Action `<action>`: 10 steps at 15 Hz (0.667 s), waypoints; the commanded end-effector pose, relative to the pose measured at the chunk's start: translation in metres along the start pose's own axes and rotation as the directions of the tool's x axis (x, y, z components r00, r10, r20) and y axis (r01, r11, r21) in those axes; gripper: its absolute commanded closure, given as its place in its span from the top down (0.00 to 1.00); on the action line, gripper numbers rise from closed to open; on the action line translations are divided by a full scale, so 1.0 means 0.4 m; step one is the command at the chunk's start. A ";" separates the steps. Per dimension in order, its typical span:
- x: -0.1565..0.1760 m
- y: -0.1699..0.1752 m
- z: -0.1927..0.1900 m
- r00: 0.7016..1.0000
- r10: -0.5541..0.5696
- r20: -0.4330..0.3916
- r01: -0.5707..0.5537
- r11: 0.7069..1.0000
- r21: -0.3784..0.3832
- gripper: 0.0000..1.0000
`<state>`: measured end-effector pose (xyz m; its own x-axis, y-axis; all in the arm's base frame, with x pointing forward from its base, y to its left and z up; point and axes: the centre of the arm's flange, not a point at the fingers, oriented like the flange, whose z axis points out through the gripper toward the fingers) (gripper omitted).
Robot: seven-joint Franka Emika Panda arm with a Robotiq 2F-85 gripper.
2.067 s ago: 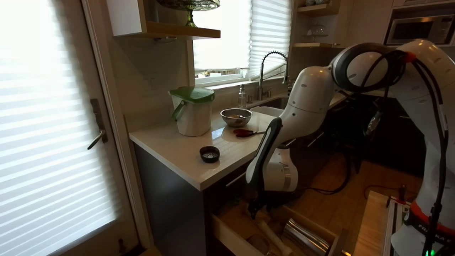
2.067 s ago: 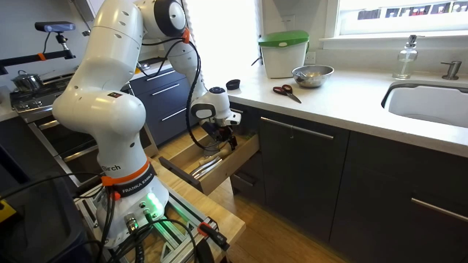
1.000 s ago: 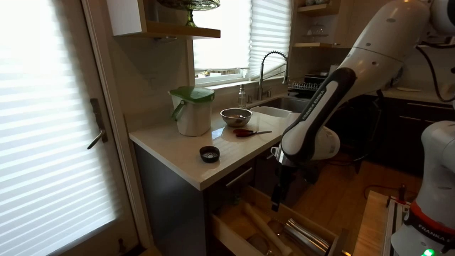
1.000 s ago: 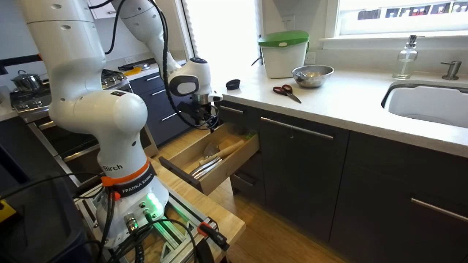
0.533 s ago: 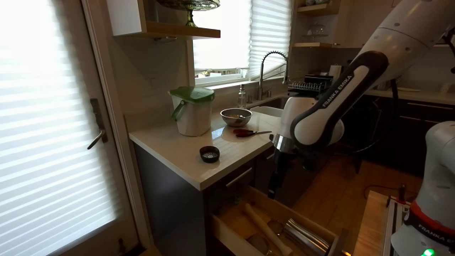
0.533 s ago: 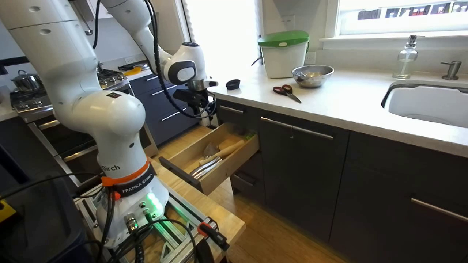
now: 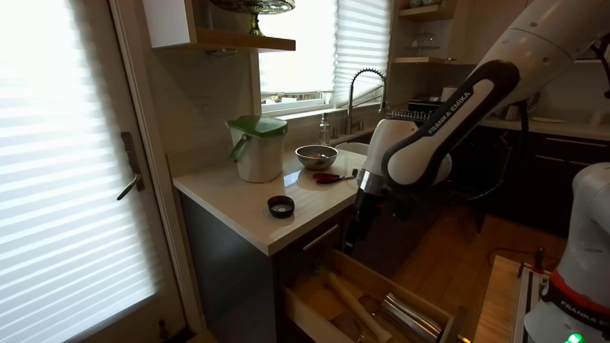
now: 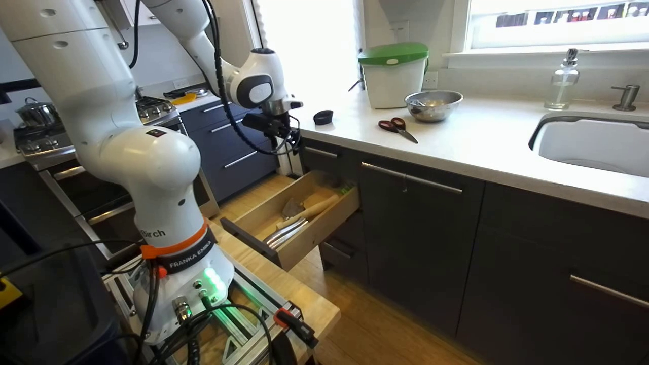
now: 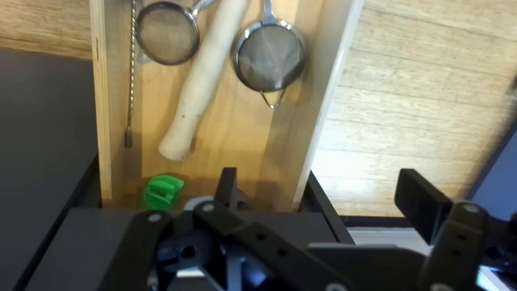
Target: Move the rolling pin and tape to the open drawer
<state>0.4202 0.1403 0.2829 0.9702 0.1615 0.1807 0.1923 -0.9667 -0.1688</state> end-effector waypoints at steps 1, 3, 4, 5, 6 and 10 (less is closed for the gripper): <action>0.117 -0.070 -0.089 0.997 0.058 -0.048 -0.058 0.998 -0.012 1.00; 0.179 -0.077 -0.127 0.991 0.101 -0.084 -0.103 0.994 -0.023 1.00; 0.215 -0.069 -0.148 0.985 0.137 -0.104 -0.140 0.990 -0.021 1.00; 0.248 -0.059 -0.172 0.977 0.172 -0.124 -0.176 0.984 -0.021 1.00; 0.276 -0.049 -0.193 0.970 0.199 -0.144 -0.204 0.979 -0.027 1.00; 0.391 -0.007 -0.243 0.942 0.275 -0.190 -0.287 0.957 -0.042 1.00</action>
<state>0.5215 0.1458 0.3987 0.9413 -0.1028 0.3214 -0.0423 -0.9809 -0.1898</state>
